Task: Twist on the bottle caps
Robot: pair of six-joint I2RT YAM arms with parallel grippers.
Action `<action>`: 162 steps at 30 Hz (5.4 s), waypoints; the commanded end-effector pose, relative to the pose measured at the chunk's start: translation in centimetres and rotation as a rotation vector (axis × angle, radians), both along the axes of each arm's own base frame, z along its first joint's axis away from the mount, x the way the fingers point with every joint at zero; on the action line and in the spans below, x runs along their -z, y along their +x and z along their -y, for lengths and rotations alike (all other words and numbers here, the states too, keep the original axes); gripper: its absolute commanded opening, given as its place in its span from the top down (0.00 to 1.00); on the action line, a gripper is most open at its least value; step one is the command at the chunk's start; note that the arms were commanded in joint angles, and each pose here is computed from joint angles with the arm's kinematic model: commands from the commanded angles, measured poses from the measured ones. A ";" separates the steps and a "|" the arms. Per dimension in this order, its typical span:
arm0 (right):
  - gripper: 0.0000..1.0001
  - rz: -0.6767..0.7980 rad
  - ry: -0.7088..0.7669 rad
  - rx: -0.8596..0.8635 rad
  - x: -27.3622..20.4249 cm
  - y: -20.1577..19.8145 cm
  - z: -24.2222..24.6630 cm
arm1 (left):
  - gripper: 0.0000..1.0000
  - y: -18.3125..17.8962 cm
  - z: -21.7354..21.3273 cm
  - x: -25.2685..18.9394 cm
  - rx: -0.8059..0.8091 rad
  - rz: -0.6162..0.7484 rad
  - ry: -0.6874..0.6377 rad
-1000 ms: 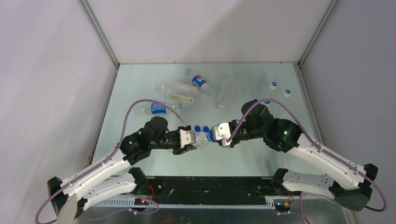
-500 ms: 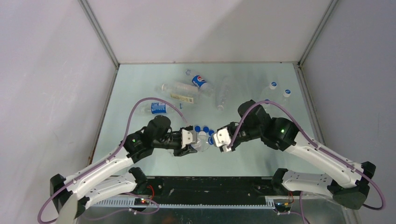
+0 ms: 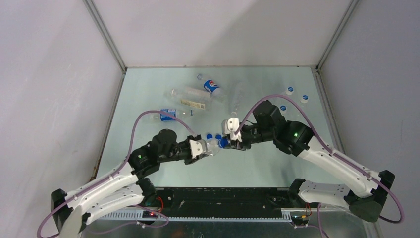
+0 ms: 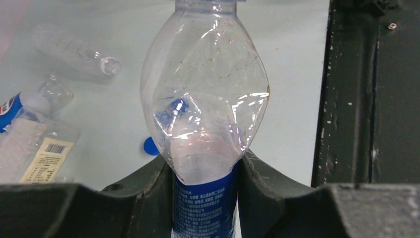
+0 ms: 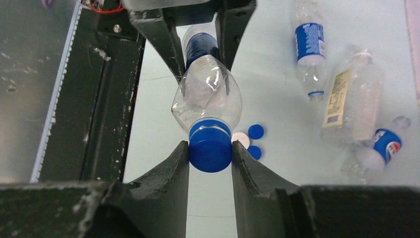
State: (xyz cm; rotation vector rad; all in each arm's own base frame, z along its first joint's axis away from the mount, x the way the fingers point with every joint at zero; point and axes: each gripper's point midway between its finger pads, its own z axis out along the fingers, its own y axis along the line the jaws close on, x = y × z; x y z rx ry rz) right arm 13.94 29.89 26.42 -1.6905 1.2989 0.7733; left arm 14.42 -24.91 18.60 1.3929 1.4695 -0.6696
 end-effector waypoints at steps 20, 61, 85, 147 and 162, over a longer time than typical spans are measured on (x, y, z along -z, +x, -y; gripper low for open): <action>0.98 -0.991 0.147 0.887 0.6 2.6 -0.5 | 0.71 3.3 3.1 -11.9 -0.275 0.464 -0.390; 0.01 -0.204 0.348 0.594 -8.5 2.2 7.4 | 0.75 0.9 1.7 -4.3 -0.120 -0.051 -0.181; 0.24 0.040 0.184 0.007 -6.2 -2.6 4.3 | 0.75 -2.5 3.3 -5.0 0.180 -0.116 -0.045; 0.94 -0.985 0.477 1.065 -1.6 3.1 3.8 | 0.74 5.1 6.8 -9.1 -0.593 0.313 -0.210; 0.21 -0.505 0.478 0.671 -7.4 1.6 5.7 | 0.74 2.3 4.7 -5.0 -0.236 -0.051 -0.136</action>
